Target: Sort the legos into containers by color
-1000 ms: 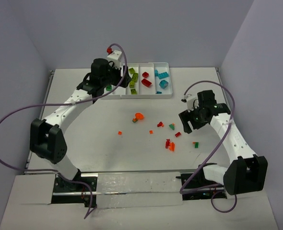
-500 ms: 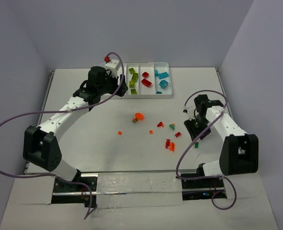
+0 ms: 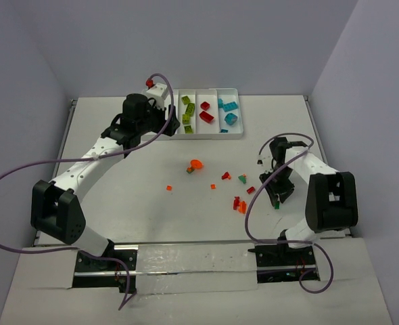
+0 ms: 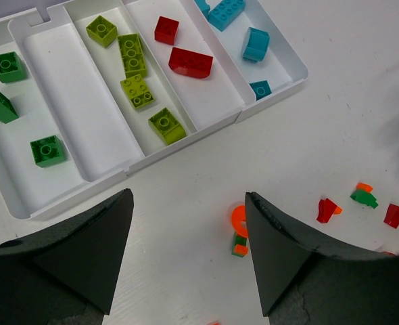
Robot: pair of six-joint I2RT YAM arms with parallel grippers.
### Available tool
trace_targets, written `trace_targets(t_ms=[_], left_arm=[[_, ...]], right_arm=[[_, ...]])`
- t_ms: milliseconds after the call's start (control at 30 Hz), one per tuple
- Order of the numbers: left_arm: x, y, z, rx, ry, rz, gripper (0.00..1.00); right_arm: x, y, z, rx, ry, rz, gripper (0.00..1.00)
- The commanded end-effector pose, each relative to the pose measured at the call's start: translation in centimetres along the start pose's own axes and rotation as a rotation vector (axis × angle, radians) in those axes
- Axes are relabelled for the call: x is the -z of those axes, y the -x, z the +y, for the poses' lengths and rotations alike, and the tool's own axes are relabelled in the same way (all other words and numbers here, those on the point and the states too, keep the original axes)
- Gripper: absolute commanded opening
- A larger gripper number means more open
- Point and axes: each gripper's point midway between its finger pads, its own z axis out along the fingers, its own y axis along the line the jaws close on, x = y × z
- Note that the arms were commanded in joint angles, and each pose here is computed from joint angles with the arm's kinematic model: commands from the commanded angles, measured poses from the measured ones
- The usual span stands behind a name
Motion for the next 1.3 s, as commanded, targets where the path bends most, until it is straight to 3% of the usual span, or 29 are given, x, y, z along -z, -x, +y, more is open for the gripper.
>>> trace_targets(t_ms=[0, 567, 700, 967, 1033, 1167, 1267], left_arm=[[0.4, 1.4, -0.1, -0.011, 0.001, -0.042, 0.76], [0.3, 0.5, 0.6, -0.009, 0.015, -0.027, 0.76], [0.3, 0.4, 0.7, -0.009, 0.017, -0.027, 0.76], [0.3, 0.0, 0.7, -0.006, 0.008, -0.014, 0.77], [0.7, 0.0, 0.8, 0.003, -0.012, -0.002, 0.78], [2.0, 0.4, 1.2, 0.057, -0.105, 0.001, 0.81], [4.2, 0.7, 0.9, 0.138, -0.286, -0.006, 0.84]], right_arm=[[-0.3, 1.0, -0.9, -0.03, -0.026, -0.008, 0.46], [-1.7, 2.1, -1.6, -0.054, -0.028, 0.029, 0.4], [-1.7, 2.4, -1.8, -0.057, -0.028, 0.029, 0.34], [-1.0, 2.9, -1.6, -0.056, -0.007, 0.015, 0.06], [0.5, 3.9, -0.8, -0.034, 0.045, -0.03, 0.0], [4.8, 6.7, 0.3, 0.006, 0.112, -0.175, 0.0], [10.0, 10.2, 1.8, 0.064, 0.197, -0.35, 0.0]])
